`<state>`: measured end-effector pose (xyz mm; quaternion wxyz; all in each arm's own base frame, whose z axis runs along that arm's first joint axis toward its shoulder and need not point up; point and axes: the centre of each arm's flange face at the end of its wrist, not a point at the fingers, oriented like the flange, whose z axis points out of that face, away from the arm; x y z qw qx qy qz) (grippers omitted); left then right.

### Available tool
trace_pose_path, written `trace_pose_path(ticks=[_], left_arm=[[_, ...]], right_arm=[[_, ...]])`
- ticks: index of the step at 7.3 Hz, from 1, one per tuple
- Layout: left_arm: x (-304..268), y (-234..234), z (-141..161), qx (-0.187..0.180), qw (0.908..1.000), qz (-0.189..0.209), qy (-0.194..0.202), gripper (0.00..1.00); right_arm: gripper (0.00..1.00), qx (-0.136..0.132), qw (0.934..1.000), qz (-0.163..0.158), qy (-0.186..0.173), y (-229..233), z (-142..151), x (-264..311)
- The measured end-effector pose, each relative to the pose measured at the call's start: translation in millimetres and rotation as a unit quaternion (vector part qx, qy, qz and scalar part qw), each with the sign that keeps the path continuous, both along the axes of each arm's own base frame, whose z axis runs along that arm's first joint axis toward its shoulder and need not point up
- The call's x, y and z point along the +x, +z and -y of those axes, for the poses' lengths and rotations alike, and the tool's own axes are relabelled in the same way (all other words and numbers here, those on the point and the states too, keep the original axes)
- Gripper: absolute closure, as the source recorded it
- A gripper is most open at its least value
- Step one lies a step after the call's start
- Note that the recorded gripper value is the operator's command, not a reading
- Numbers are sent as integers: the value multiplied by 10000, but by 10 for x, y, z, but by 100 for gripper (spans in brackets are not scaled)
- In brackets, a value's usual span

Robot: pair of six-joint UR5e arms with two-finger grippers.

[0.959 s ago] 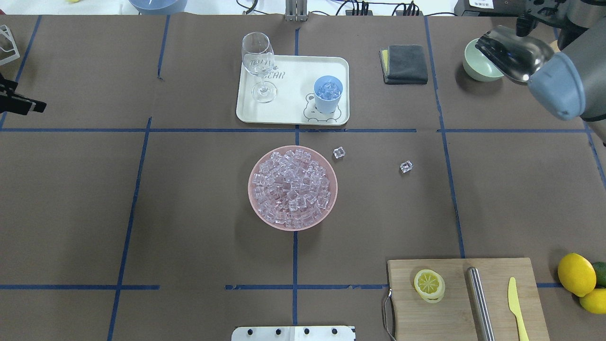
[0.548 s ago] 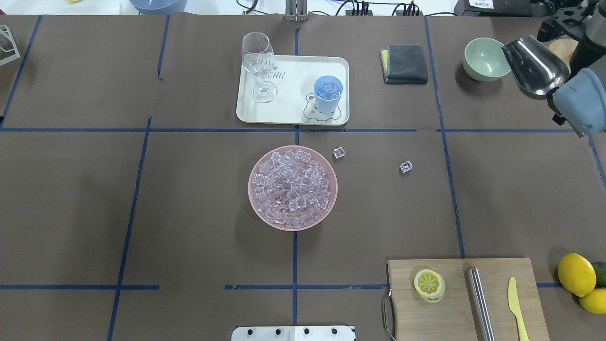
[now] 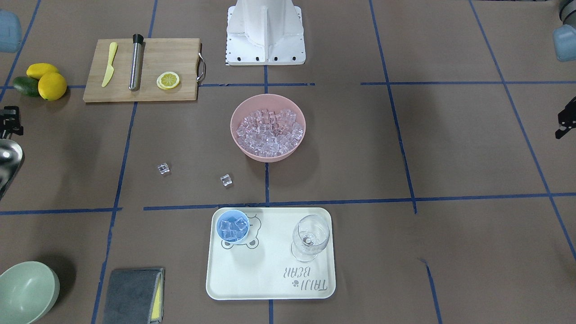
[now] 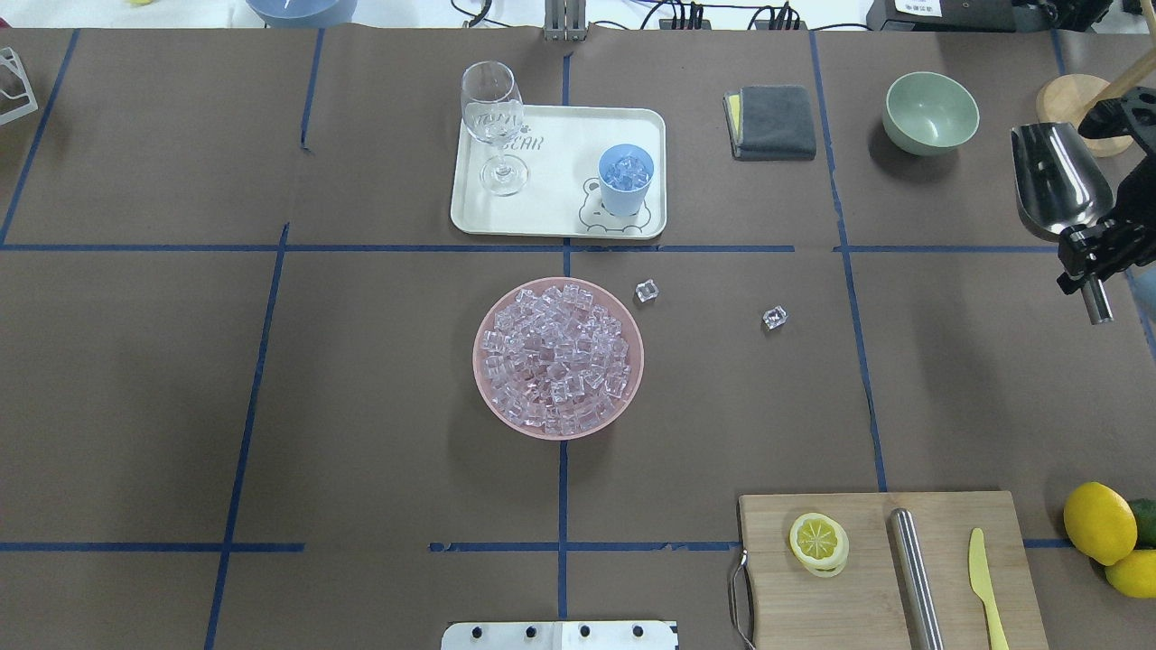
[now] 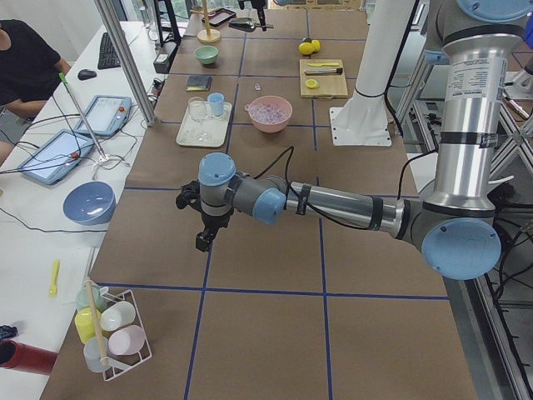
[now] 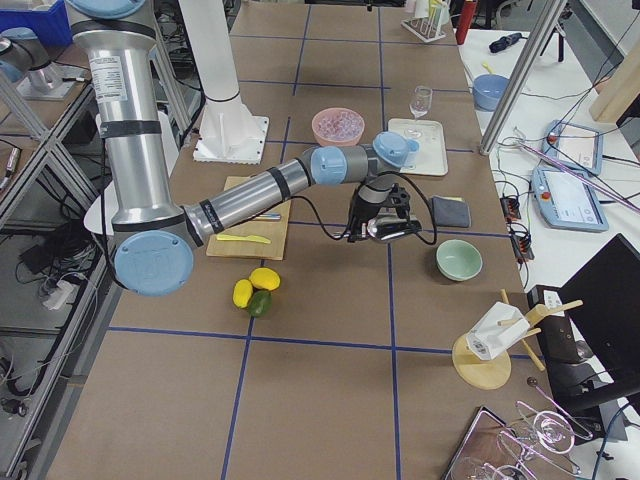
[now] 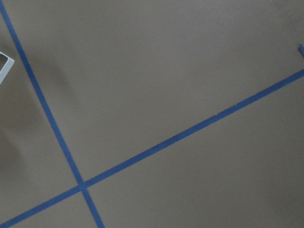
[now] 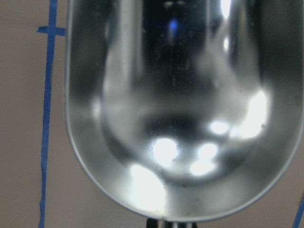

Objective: Put ice in cup with scoop
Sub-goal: 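Lower the metal scoop onto the table with the right gripper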

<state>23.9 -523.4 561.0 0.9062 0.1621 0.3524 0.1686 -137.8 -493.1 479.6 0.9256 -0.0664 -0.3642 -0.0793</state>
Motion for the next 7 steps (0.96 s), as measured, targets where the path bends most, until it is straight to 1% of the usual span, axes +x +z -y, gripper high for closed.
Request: trace_pose_path(ticks=[1,3,6,7], left_arm=[[-22,-2,1,-48,10000,-21,-81,0],[-14,-139,98,-46,9996,-105,-272,0],[-12,-202,146,96,9992,-147,-358,0],[-9,-210,151,115,9992,-147,-358,0]], right_arm=[[100,-138,9998,19,137,45,-77,-79],[100,-311,9995,8,97,104,-208,-292],[100,-557,9981,-10,-270,283,-437,-618],[100,-725,9964,58,-425,363,-506,-757]])
